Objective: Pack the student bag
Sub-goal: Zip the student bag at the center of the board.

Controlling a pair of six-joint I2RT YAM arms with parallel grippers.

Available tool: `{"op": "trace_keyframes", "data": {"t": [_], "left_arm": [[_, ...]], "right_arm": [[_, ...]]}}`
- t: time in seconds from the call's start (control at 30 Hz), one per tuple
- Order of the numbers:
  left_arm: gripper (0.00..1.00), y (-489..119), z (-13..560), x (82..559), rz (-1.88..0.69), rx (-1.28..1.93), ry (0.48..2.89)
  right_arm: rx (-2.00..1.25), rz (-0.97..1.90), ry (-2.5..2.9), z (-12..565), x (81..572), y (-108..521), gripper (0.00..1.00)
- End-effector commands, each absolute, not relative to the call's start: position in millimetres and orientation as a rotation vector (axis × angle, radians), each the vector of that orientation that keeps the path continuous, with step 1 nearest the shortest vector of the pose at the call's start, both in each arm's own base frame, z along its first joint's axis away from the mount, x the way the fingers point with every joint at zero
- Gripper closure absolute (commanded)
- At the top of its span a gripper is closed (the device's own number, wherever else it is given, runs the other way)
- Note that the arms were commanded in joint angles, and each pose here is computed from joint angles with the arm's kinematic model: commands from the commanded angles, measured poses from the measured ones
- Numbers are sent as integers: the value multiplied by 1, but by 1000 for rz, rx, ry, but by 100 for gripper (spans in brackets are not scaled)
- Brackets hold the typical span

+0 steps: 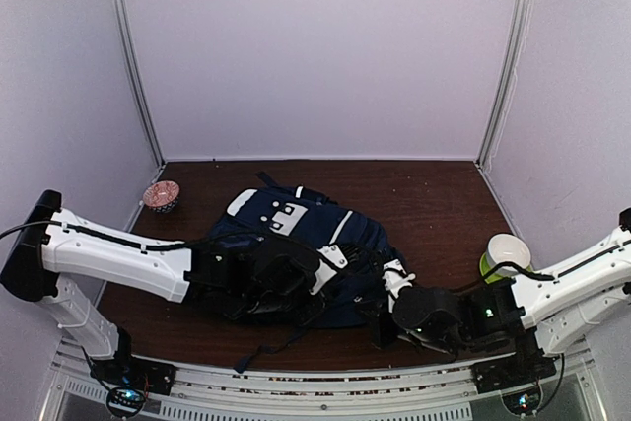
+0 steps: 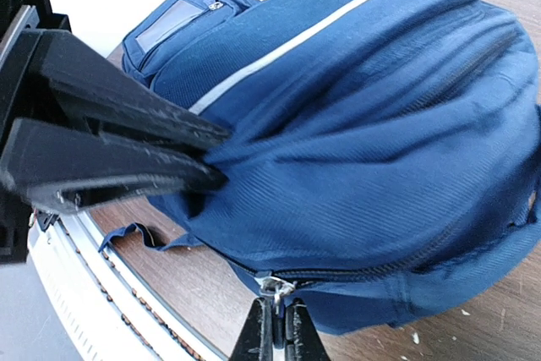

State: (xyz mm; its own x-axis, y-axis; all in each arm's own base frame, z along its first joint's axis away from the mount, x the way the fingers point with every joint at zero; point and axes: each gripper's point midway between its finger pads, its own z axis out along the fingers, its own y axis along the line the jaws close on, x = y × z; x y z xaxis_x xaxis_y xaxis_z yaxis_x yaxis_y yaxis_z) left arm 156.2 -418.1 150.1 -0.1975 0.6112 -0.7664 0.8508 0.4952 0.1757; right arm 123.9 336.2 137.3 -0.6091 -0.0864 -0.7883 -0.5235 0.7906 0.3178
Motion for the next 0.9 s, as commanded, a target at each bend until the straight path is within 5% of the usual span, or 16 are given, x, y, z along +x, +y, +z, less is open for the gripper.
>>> {"op": "trace_keyframes", "data": {"t": [0.0,0.47,0.73,0.77,0.8,0.87], "left_arm": [[100,-402,148,162,-333,1158,1936],[100,-369,140,163,-302,1070,1973],[100,-347,132,158,-324,1015,2016],[100,-344,134,157,-330,1004,2021],[87,-342,136,156,-340,1001,2028],[43,-335,149,153,-373,975,2023]], "right_arm": [[-343,714,2075,171,132,322,100],[-127,483,2109,152,161,266,100],[-298,657,2123,156,147,307,100],[-345,699,2120,159,142,314,89],[-384,728,2114,166,138,319,74],[-441,755,2105,180,133,321,49]]}}
